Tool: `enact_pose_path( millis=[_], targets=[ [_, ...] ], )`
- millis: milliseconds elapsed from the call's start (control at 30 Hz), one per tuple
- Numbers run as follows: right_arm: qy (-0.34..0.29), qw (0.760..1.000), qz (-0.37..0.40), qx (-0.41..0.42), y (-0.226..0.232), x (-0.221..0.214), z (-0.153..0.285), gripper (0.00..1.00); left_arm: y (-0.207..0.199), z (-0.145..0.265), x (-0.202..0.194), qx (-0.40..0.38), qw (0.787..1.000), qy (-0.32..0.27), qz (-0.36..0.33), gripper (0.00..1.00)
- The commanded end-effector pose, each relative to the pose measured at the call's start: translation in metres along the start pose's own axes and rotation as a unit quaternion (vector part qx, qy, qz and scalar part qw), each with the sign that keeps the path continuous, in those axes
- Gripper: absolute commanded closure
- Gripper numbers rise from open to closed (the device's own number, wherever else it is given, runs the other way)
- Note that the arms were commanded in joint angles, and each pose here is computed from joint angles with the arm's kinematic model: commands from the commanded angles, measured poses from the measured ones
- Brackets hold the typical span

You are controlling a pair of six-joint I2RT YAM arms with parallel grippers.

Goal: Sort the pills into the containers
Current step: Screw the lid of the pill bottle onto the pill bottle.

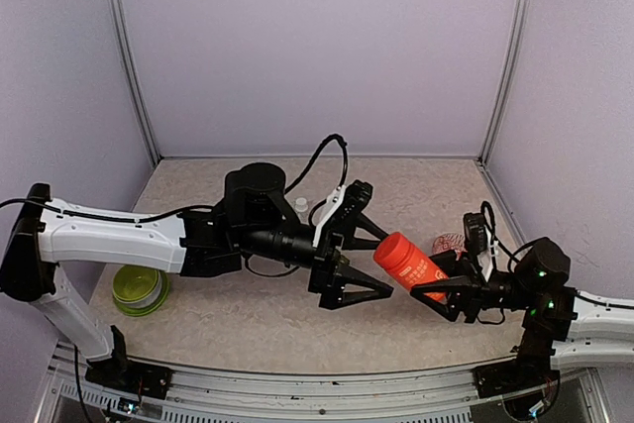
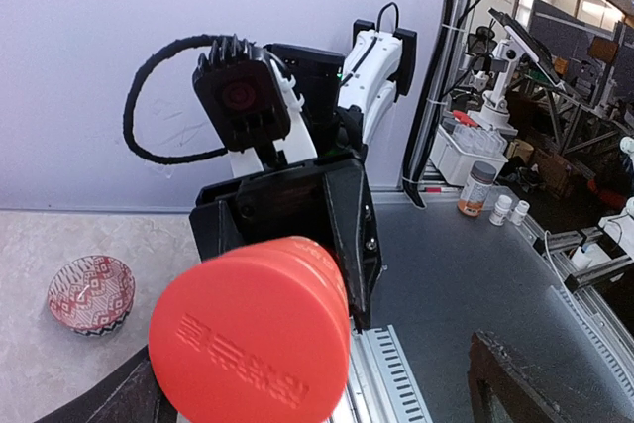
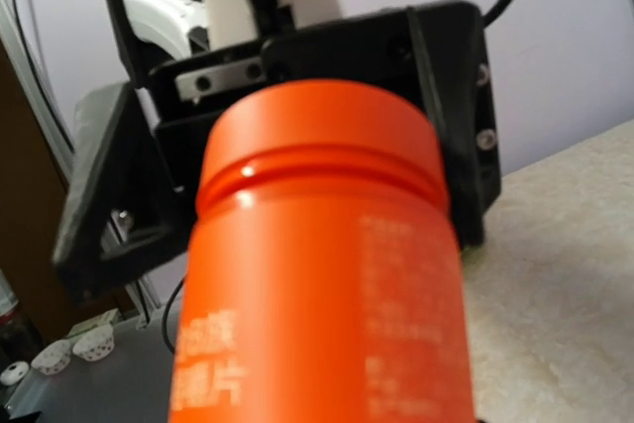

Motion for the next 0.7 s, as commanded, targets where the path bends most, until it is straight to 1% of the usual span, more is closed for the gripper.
enact_pose_path(
  millis=[0, 100, 200, 333, 467, 667],
  targets=[
    [-0.071, 0.996, 0.031, -0.039, 0.003, 0.035, 0.001, 0.97, -0.024, 0.005, -0.003, -0.04, 0.999, -0.001, 0.019, 0.01],
    [-0.068, 0.995, 0.043, -0.052, 0.002, 0.036, 0.001, 0.97, -0.022, 0.008, -0.001, -0.014, 0.998, -0.02, 0.053, 0.01],
    [-0.062, 0.993, 0.072, -0.071, -0.001, 0.035, 0.001, 0.97, -0.017, 0.01, 0.001, 0.008, 0.995, -0.043, 0.094, 0.01],
    [-0.055, 0.989, 0.099, -0.09, -0.006, 0.033, 0.0, 0.97, -0.012, 0.008, 0.001, 0.02, 0.987, -0.061, 0.145, 0.01],
    [-0.048, 0.987, 0.111, -0.109, -0.01, 0.035, -0.003, 0.98, -0.006, 0.007, 0.001, 0.046, 0.981, -0.073, 0.175, 0.01],
    [-0.042, 0.986, 0.113, -0.118, -0.012, 0.035, -0.005, 0.98, 0.009, 0.014, -0.004, 0.12, 0.966, -0.087, 0.213, 0.01]
  ],
)
Point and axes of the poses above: each gripper's point midway between its finger pads, its own z axis back along the fingers, its own y axis along the line the jaws close on, x = y × z, the point moved 9 cm from there along z, back along the fingers, and after that the axes turned 1 degree about z, right-handed, at the moved point
